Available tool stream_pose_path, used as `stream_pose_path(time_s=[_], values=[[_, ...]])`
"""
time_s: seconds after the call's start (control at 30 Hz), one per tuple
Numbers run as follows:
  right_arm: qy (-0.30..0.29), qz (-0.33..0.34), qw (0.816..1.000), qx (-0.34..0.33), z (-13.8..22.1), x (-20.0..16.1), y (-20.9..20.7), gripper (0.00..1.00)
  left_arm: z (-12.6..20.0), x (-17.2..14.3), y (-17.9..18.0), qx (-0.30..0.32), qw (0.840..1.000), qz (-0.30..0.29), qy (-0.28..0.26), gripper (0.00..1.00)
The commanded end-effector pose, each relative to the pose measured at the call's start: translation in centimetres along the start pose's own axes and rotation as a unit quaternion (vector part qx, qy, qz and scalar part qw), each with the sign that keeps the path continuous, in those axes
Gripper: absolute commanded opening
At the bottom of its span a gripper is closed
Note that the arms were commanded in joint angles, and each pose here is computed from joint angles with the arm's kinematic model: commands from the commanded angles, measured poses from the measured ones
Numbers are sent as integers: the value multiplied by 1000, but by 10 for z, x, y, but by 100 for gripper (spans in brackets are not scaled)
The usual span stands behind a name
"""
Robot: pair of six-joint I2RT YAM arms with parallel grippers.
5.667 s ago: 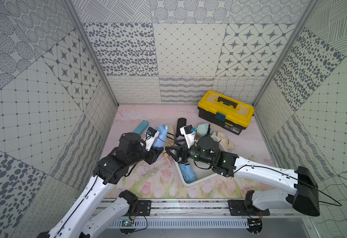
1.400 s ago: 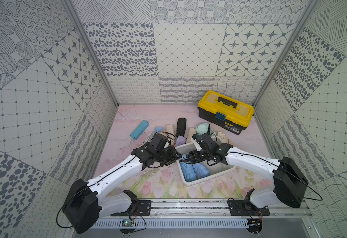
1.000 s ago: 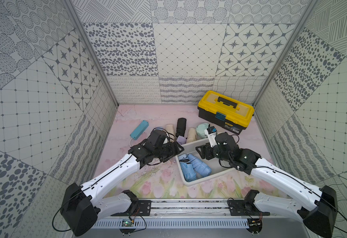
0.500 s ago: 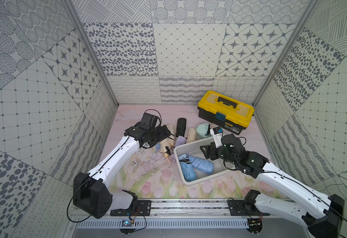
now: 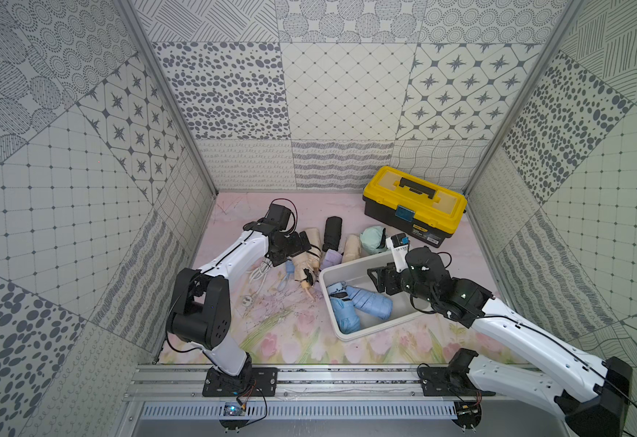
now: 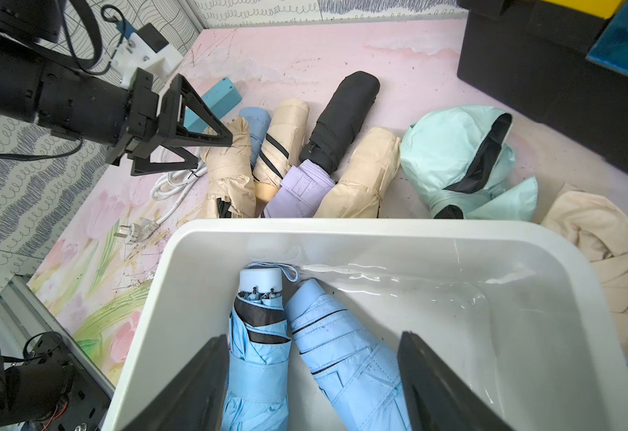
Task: Put the umbrella into the storage box
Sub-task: Pick up the umbrella from the center of the board.
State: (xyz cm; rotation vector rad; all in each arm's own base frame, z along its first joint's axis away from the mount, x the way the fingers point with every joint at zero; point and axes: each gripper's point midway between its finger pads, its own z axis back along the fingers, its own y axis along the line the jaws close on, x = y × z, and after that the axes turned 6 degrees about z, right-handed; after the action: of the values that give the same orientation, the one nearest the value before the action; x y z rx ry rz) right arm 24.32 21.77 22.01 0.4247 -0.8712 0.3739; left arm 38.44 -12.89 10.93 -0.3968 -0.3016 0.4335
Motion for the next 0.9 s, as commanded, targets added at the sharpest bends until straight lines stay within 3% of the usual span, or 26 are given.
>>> stream_pose_path(time_s=[0.0, 0.23, 0.57, 0.73, 0.87], values=[[-4, -7, 1000, 7, -3, 2, 3, 77, -16, 18, -8, -23, 999, -38, -5, 96], [-6, -17, 1000, 9, -6, 3, 4, 77, -41, 27, -11, -29, 999, -39, 4, 86], [-14, -23, 999, 18, -5, 12, 9, 76, -49, 24, 0, -28, 999, -34, 1, 57], [-26, -30, 999, 15, 2, 14, 6, 75, -34, 27, -2, -34, 999, -37, -11, 47], [-36, -33, 999, 16, 7, 16, 5, 75, -6, 29, -5, -35, 998, -39, -36, 46]])
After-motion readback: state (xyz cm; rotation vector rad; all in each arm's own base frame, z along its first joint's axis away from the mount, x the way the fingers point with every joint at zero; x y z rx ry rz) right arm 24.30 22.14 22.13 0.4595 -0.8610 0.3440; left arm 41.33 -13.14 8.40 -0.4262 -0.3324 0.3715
